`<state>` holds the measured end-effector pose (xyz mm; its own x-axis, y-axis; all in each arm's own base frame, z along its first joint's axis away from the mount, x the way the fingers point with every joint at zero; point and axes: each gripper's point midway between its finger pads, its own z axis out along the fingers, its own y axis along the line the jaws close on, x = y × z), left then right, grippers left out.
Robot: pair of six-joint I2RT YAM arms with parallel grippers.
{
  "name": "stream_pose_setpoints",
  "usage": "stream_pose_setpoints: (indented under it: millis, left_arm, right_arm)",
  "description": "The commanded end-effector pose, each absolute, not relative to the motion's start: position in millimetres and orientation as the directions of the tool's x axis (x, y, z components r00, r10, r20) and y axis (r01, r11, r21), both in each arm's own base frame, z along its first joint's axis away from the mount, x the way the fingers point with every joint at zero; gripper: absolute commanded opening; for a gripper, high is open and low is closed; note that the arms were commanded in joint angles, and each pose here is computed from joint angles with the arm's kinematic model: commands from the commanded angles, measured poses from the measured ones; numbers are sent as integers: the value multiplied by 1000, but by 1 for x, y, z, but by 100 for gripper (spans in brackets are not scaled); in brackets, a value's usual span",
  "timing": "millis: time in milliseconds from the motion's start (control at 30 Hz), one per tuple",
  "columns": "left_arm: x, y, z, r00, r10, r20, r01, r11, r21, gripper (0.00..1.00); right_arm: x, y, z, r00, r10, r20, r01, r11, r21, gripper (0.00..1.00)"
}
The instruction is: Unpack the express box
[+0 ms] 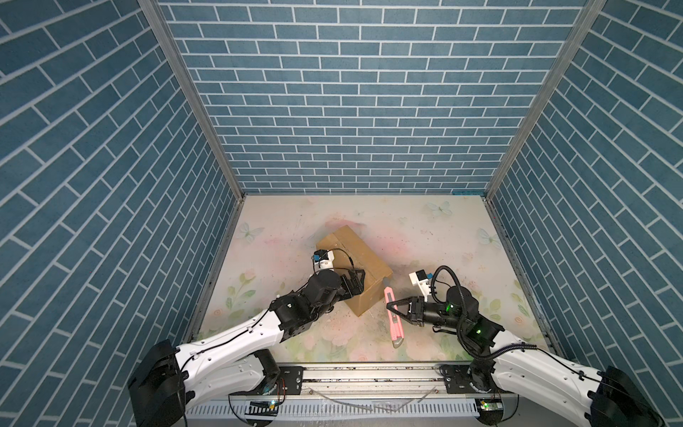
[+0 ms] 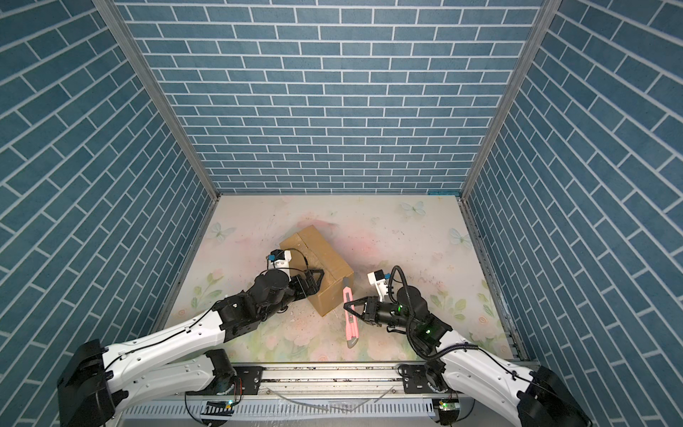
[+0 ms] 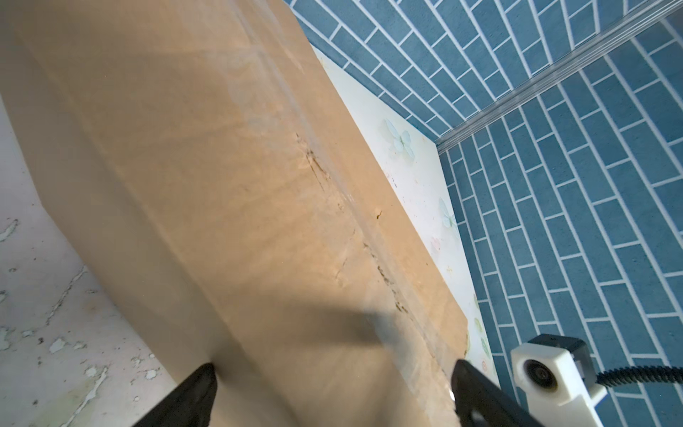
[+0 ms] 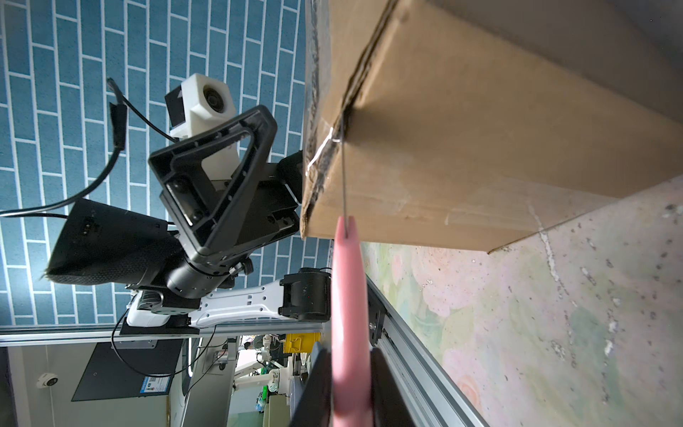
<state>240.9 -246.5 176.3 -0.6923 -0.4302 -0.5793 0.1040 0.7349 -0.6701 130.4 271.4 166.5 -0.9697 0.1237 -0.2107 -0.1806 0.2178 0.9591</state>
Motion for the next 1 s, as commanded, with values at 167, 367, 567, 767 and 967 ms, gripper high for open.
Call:
stream_pose_setpoints:
  millis: [167,367,567,767,967]
  left_arm:
    - [241,-250,182,-658,-470,-588,118,708,-697,100]
    - [241,-250,180,-648,-470,-599,124,711,-692,100]
    - [241,-251,171,-647,-469,-602,123,714,-689,100]
    - [242,-255,165,-651,-461,-603,125,719,-684,100]
    - [243,-258,169,-646,-466,-605,132,712,-690,100]
  right_arm:
    - [132,282,198,-963,116,-242,-227,129,965,0]
    - [132,284,203,-966,117,-231,-219,109,970,0]
    - [133,286,211,-966,119,-230,-220,94,971,0]
    - [134,289,214,-968,113,-224,-215,89,973,0]
    - [134,292,211,-970,105,-218,-210,87,974,0]
